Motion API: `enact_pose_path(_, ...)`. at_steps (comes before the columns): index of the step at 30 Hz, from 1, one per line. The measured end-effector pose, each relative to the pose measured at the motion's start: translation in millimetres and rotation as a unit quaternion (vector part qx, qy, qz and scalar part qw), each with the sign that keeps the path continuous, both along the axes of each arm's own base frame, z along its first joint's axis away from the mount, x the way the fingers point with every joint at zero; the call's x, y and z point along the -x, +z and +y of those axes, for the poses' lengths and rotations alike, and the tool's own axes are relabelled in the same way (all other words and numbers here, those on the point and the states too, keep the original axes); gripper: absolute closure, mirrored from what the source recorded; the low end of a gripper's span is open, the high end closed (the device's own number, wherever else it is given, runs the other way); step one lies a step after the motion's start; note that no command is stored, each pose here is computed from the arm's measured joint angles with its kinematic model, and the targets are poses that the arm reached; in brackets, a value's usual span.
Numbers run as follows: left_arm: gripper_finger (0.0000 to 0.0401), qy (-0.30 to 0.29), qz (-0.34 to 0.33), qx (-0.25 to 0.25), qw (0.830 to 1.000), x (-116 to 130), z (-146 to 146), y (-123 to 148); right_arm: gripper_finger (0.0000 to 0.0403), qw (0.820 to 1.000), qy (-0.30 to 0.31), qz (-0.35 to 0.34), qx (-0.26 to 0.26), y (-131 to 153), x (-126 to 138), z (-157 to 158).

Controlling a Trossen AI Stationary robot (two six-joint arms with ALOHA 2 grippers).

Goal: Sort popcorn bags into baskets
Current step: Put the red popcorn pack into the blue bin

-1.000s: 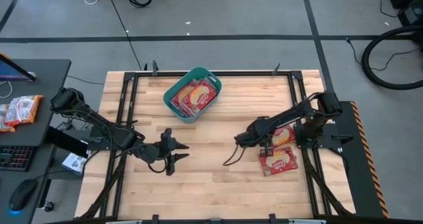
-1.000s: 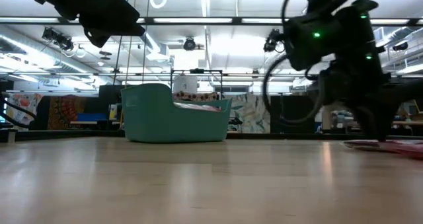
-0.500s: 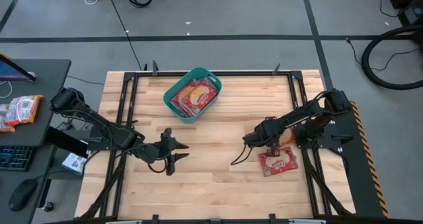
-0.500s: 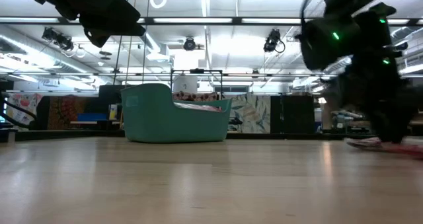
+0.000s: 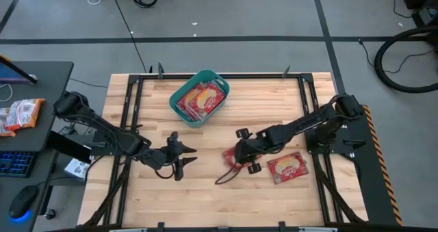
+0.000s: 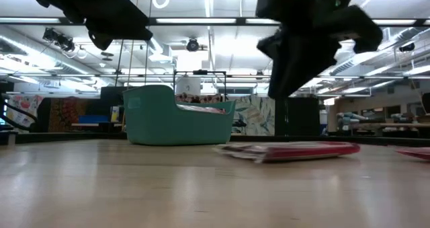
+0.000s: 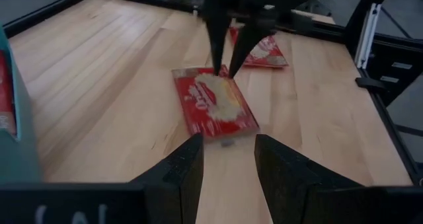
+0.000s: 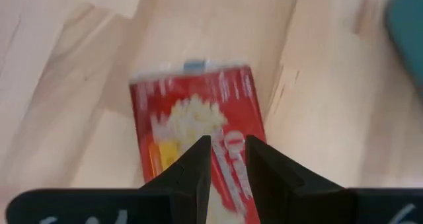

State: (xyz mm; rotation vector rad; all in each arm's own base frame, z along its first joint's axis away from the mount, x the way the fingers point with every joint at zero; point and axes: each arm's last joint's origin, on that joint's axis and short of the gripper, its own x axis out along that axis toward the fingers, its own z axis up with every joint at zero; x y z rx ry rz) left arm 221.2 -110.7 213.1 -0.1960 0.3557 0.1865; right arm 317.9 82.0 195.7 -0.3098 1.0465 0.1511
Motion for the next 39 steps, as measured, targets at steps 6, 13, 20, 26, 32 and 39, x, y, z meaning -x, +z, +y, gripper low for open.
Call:
enact_pose_path(6,0.026,0.008,0.009,0.017,1.0,-14.3,0.9,-15.4,0.0304,0.996,0.067,0.006,0.062,3.1,6.4,18.7)
enact_pose_path(13,0.026,-0.016,0.016,0.054,0.998,-34.0,7.2,-29.9,0.0295,0.997,0.064,-0.008,0.041,-12.7,15.0,31.2)
enact_pose_path(20,0.026,-0.029,0.019,0.052,0.998,-41.9,9.2,-27.1,0.0248,0.997,0.056,-0.017,0.043,-32.4,28.7,40.5)
enact_pose_path(26,0.026,-0.035,0.011,0.043,0.998,-45.4,7.6,-20.6,0.0193,0.997,0.033,-0.046,0.051,-40.9,31.5,40.1)
enact_pose_path(32,0.026,-0.036,0.019,0.039,0.998,-44.5,7.2,-22.0,0.0169,0.994,0.033,-0.091,0.041,-57.8,38.8,38.0)
enact_pose_path(39,0.026,-0.036,0.03,0.035,0.998,-43.6,7.5,-24.0,0.0181,0.989,0.059,-0.118,0.064,-76.9,53.9,34.4)
